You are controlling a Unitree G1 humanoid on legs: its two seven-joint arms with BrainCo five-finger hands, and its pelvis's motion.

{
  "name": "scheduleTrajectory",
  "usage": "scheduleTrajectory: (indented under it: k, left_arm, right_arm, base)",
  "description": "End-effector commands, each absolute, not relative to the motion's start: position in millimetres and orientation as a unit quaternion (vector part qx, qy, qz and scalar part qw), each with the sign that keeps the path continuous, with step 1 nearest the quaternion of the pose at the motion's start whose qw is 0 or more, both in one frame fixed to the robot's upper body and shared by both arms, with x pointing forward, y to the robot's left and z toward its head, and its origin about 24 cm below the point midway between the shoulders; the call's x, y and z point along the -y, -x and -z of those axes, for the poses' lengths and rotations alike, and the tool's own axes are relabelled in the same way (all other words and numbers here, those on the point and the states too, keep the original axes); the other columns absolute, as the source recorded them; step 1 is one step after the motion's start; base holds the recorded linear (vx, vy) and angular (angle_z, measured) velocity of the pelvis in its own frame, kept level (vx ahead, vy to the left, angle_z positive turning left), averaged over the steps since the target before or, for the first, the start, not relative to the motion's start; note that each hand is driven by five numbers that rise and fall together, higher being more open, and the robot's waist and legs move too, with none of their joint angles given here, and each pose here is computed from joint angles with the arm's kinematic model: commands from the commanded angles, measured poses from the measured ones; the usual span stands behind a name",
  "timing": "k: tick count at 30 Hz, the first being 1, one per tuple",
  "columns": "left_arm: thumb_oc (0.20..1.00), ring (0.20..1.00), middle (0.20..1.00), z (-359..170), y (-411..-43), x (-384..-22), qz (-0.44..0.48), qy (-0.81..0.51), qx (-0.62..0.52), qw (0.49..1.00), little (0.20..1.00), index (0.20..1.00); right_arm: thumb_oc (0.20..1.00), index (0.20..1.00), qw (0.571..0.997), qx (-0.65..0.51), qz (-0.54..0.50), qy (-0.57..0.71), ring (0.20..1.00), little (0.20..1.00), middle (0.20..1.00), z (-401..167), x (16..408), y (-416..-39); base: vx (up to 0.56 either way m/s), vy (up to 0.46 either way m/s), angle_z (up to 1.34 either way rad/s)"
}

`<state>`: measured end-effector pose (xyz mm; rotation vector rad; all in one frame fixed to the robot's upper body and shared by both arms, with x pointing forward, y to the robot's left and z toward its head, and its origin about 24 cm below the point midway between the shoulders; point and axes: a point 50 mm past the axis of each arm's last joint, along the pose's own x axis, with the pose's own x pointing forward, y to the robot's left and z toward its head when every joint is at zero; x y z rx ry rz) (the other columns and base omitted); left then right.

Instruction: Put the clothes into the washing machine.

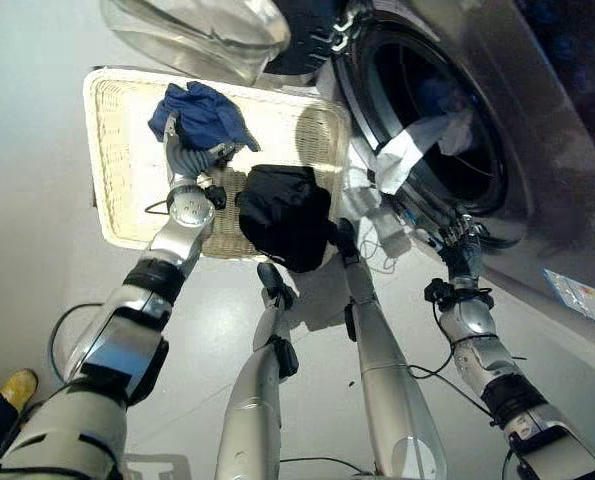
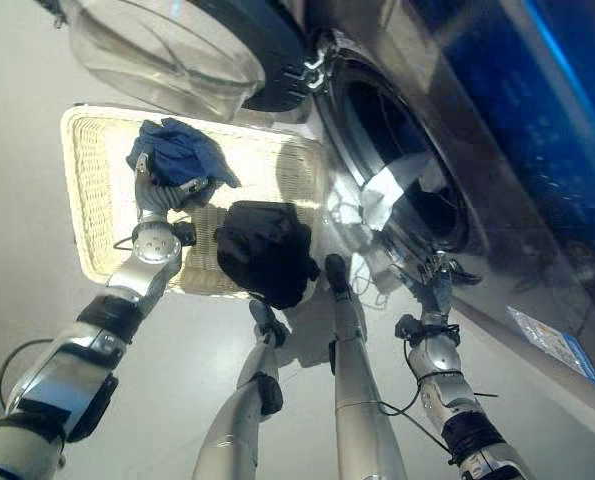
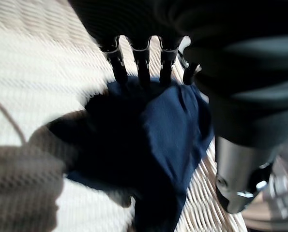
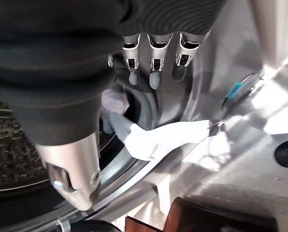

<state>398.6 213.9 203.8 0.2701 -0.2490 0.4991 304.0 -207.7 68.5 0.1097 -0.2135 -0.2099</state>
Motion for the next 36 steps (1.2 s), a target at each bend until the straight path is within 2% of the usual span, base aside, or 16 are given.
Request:
scheduleTrajectory:
  k: [1, 10, 17, 18, 19, 21, 26, 28, 30, 36]
  left_arm:
    - [1.000, 1.000, 1.000, -183, -391, -254, -0.296, -0.135, 0.061, 0.943, 1.000, 1.000]
    - [1.000, 1.000, 1.000, -195, -389, -290, -0.415, -0.145, 0.002, 0.898, 1.000, 1.000]
    - [1.000, 1.000, 1.000, -208, -382, -313, -0.476, -0.299, -0.079, 0.823, 1.000, 1.000]
    - [0.950, 0.950, 0.950, -213, -377, -322, -0.477, -0.369, -0.112, 0.789, 0.950, 0.950]
    - [0.950, 0.950, 0.950, -213, -377, -322, -0.477, -0.369, -0.112, 0.789, 0.950, 0.950]
    - [0.200, 0.200, 0.200, -215, -378, -323, -0.476, -0.379, -0.112, 0.786, 0.200, 0.200]
    - [0.200, 0.200, 0.200, -215, -383, -313, -0.470, -0.298, -0.071, 0.828, 0.200, 0.200]
    - [0.200, 0.200, 0.200, -214, -386, -306, -0.468, -0.238, -0.043, 0.850, 0.200, 0.200]
    - [0.200, 0.200, 0.200, -215, -390, -294, -0.457, -0.114, 0.029, 0.882, 0.200, 0.200]
    - [0.200, 0.200, 0.200, -223, -385, -282, -0.443, 0.063, 0.145, 0.883, 0.200, 0.200]
  right_arm:
    - [1.000, 1.000, 0.990, 0.128, 0.053, -0.014, 1.000, 1.000, 1.000, -75, 198, -295]
    - [1.000, 1.000, 0.997, 0.080, -0.005, -0.023, 1.000, 1.000, 1.000, -58, 184, -288]
    - [1.000, 1.000, 0.996, 0.064, -0.014, -0.058, 1.000, 1.000, 1.000, -58, 179, -291]
    - [1.000, 1.000, 0.996, 0.067, -0.016, -0.062, 1.000, 1.000, 1.000, -59, 179, -291]
    - [1.000, 1.000, 0.996, 0.067, -0.016, -0.062, 1.000, 1.000, 1.000, -59, 179, -291]
    - [1.000, 1.000, 0.995, 0.071, -0.019, -0.067, 1.000, 1.000, 1.000, -61, 179, -291]
    - [1.000, 1.000, 0.994, 0.084, -0.029, -0.069, 1.000, 1.000, 1.000, -65, 175, -290]
    - [1.000, 1.000, 0.993, 0.090, -0.033, -0.071, 1.000, 1.000, 1.000, -66, 172, -289]
    - [1.000, 1.000, 0.991, 0.104, -0.041, -0.077, 1.000, 1.000, 1.000, -72, 164, -289]
    - [1.000, 1.000, 0.988, 0.124, -0.048, -0.079, 1.000, 1.000, 1.000, -79, 157, -286]
  base:
    - [0.03, 0.083, -0.17]
    - [0.01, 0.045, -0.01]
    - [0.00, 0.028, -0.02]
    - [-0.01, 0.065, -0.02]
    - [-0.01, 0.055, -0.05]
    - [0.00, 0.047, -0.08]
    - [-0.01, 0.043, -0.03]
    - [-0.02, 0.008, 0.01]
    - [-0.06, 0.006, 0.01]
    - [-0.07, -0.019, 0.09]
